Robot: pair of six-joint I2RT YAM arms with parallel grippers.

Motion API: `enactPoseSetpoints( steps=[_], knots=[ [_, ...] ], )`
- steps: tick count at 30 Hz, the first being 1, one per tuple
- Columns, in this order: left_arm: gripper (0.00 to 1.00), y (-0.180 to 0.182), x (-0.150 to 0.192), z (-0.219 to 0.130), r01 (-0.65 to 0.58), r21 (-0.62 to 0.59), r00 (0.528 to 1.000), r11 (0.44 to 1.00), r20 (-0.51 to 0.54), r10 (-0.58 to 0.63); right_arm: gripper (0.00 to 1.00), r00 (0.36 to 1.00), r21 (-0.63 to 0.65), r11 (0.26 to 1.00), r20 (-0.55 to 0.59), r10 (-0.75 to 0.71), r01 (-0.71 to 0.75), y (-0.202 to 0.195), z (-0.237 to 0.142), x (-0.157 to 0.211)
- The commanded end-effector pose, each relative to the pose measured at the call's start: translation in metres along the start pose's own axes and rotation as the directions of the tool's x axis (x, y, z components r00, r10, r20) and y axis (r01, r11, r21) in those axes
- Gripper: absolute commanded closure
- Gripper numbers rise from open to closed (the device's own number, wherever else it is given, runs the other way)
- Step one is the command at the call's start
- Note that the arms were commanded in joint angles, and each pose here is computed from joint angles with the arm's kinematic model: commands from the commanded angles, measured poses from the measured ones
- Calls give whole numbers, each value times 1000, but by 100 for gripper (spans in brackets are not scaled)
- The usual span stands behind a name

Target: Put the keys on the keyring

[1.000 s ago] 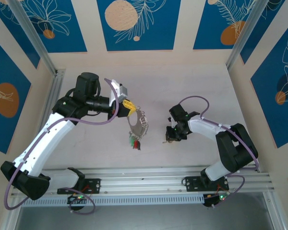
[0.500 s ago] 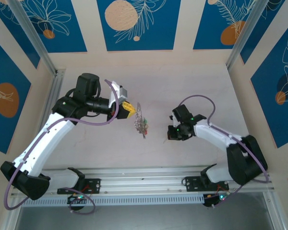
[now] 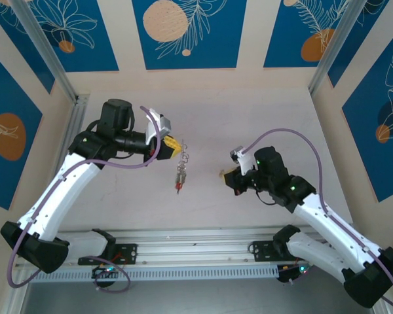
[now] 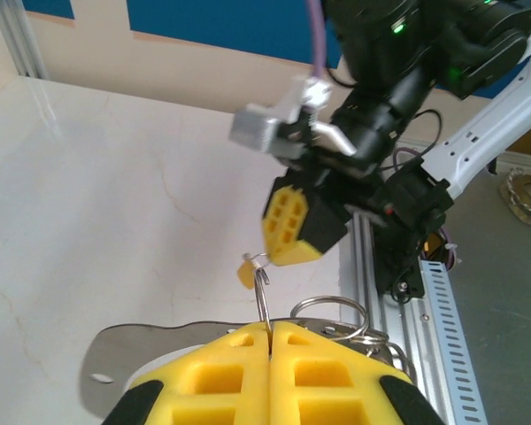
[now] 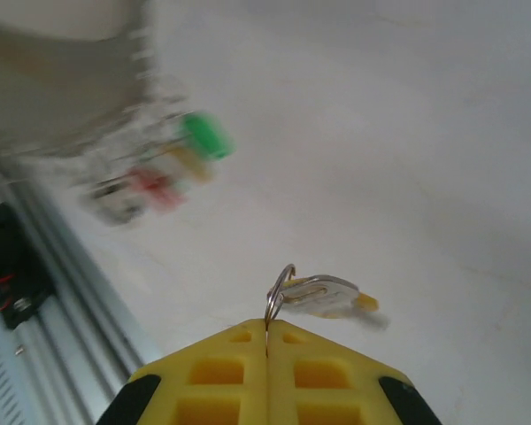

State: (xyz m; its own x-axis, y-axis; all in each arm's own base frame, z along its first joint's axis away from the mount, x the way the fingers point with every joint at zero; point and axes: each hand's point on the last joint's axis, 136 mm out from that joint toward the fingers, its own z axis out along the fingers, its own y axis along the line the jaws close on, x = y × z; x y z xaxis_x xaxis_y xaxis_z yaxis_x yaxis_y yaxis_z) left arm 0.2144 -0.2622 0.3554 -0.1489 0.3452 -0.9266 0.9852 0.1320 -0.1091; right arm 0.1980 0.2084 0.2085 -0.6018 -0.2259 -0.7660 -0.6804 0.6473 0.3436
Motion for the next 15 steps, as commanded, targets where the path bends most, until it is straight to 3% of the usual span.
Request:
enactPoseSetpoints(
  steps=[1, 7, 15],
  knots=[
    [100, 9, -18, -10, -68, -60, 997, 996, 37, 70, 100, 984, -216, 961, 80, -161, 174, 49, -18, -26],
    [100, 25, -18, -4, -79, -93, 997, 993, 9, 80, 100, 968, -463, 851, 165, -191, 247, 106, -51, -69],
    [100, 26, -13, -1, -98, -96, 995, 991, -18, 97, 100, 951, -614, 727, 216, -222, 309, 141, -83, -107]
  ],
)
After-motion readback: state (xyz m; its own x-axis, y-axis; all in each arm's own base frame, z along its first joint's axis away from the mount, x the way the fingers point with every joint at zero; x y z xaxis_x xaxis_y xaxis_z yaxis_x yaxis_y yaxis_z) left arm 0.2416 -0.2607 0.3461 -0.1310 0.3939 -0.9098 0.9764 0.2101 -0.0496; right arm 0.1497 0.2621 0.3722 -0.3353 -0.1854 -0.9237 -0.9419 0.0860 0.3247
